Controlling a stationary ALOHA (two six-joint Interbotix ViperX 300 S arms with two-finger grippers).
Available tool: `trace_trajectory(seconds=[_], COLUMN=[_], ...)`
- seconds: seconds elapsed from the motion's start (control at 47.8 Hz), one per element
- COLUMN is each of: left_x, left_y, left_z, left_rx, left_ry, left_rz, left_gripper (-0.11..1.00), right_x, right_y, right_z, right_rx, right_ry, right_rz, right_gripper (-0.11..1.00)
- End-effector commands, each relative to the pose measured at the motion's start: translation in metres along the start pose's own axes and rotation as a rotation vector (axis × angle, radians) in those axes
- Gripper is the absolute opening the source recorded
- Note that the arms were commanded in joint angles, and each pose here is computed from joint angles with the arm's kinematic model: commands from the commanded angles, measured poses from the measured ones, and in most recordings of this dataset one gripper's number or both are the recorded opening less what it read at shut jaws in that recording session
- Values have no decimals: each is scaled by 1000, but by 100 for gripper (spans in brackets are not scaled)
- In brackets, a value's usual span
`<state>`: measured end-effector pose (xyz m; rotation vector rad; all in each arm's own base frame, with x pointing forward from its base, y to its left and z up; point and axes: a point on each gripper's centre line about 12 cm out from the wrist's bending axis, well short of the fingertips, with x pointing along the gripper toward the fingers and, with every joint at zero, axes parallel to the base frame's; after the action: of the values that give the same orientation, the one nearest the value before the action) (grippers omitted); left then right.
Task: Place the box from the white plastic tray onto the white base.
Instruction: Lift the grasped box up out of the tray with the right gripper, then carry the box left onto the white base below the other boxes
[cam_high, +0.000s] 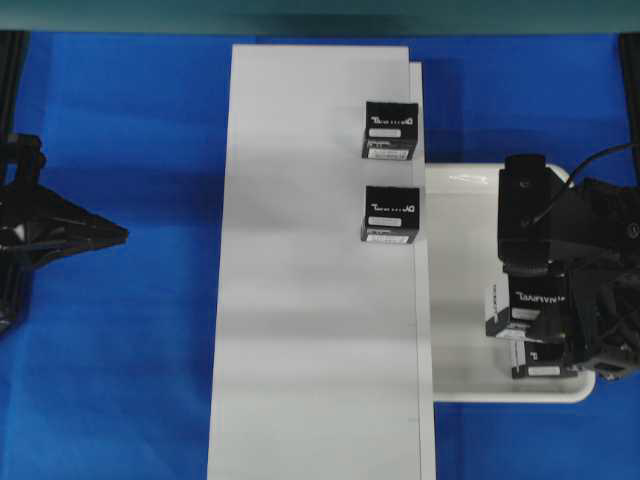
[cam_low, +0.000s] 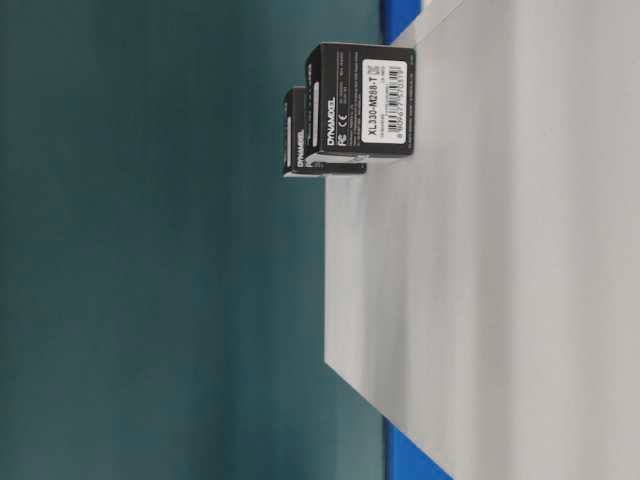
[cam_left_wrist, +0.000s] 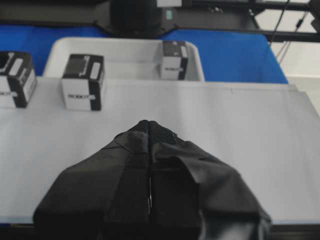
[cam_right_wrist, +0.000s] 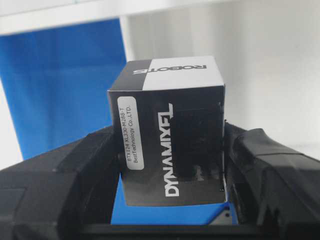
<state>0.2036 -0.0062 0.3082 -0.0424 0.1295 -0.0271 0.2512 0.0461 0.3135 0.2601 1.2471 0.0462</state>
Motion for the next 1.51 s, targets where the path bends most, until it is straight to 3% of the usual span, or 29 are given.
trace_trajectory(seconds=[0.0, 0.209, 0.669, 0.941, 1.484], left_x=[0, 1, 1, 1, 0], left_y=[-1, -1, -1, -2, -2], left_z=[12, 12, 15, 15, 16], left_rx=[2, 2, 2, 2, 7], left_ry=[-29, -28, -34, -34, -38], left_rz=[-3, -3, -5, -6, -6], left_gripper=[-7, -7, -7, -7, -7], right_x=[-13, -24, 23, 57, 116], right_y=[4, 8, 6, 1, -12], right_z=[8, 28, 79, 88, 101], right_rx=[-5, -5, -38, -69, -123], right_ry=[-27, -19, 66, 142, 178], right_rz=[11, -5, -97, -131, -167], right_gripper=[60, 60, 60, 60, 60])
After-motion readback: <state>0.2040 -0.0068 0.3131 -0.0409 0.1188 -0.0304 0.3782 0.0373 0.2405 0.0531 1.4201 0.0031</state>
